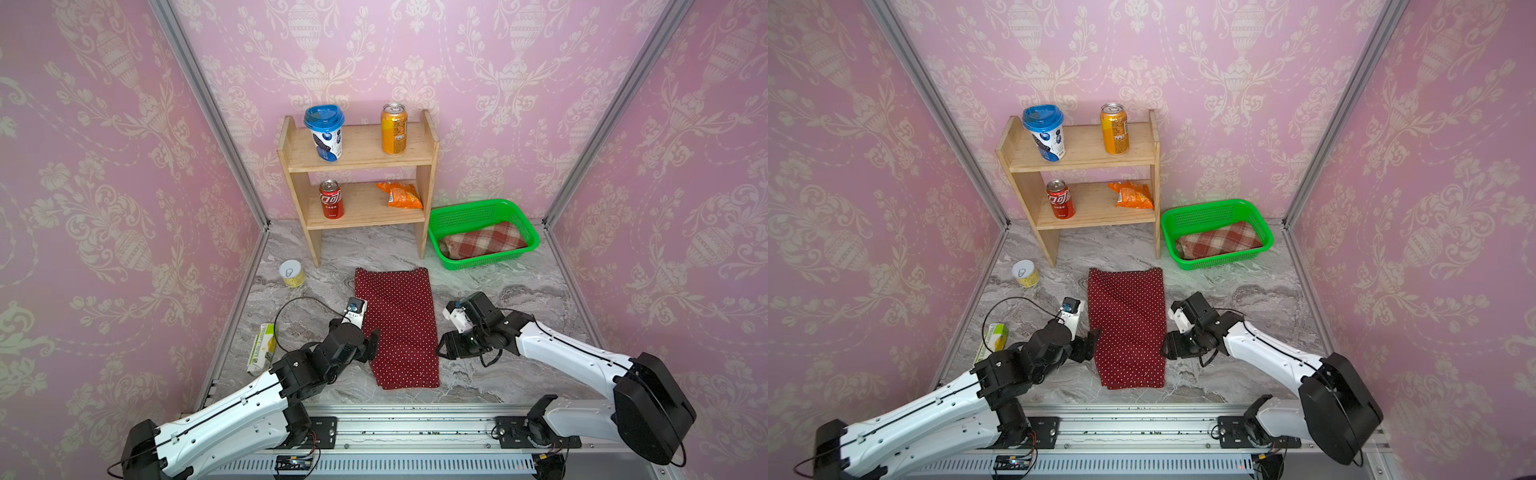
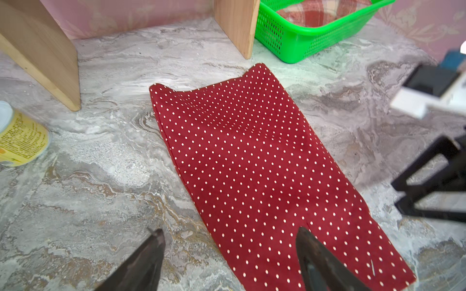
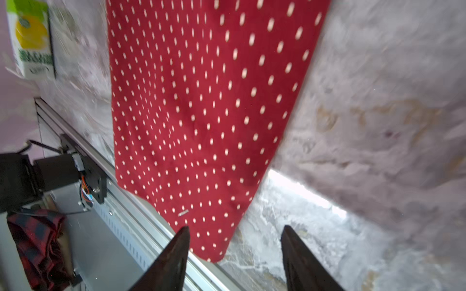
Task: Roll up the skirts
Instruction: Adjust the skirt at the center of the board.
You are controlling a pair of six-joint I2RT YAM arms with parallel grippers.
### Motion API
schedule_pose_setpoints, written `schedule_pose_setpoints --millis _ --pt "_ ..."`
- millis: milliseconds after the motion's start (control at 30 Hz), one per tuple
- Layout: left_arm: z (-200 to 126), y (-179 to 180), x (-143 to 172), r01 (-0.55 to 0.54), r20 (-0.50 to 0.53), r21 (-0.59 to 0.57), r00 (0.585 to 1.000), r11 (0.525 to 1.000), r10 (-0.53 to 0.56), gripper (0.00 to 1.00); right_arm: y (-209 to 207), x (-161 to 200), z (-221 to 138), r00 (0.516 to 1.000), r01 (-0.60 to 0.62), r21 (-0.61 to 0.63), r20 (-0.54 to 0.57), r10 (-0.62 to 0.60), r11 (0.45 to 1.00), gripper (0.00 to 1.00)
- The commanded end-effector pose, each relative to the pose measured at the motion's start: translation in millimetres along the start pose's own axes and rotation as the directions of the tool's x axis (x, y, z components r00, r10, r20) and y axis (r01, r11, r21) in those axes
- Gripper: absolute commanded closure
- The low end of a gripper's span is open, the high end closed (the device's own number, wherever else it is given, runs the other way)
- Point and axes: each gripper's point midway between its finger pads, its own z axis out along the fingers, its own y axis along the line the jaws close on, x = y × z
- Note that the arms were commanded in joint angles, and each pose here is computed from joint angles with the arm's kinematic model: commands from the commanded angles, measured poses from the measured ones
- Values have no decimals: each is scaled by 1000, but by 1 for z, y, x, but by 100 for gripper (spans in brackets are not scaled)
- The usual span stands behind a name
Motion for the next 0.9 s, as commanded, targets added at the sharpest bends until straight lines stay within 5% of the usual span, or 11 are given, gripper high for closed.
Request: schedule_pose_setpoints --millis 0,367,433,600,867 --pt "-7 6 -34 12 102 -27 995 1000 -10 17 3 15 8 997 -80 -12 0 80 997 39" --pt "-8 14 -34 37 109 -33 994 999 -33 16 16 39 55 995 -66 7 -74 66 998 41" --pt "-9 15 -33 35 105 -35 994 999 -31 16 15 36 56 996 -67 20 -65 68 998 49" --pt "-11 17 -31 5 96 -38 995 999 -1 16 1 29 47 997 -62 92 -35 66 994 86" --pt "7 -30 -18 -118 20 169 993 979 116 15 -54 -21 -1 988 -155 125 33 152 980 100"
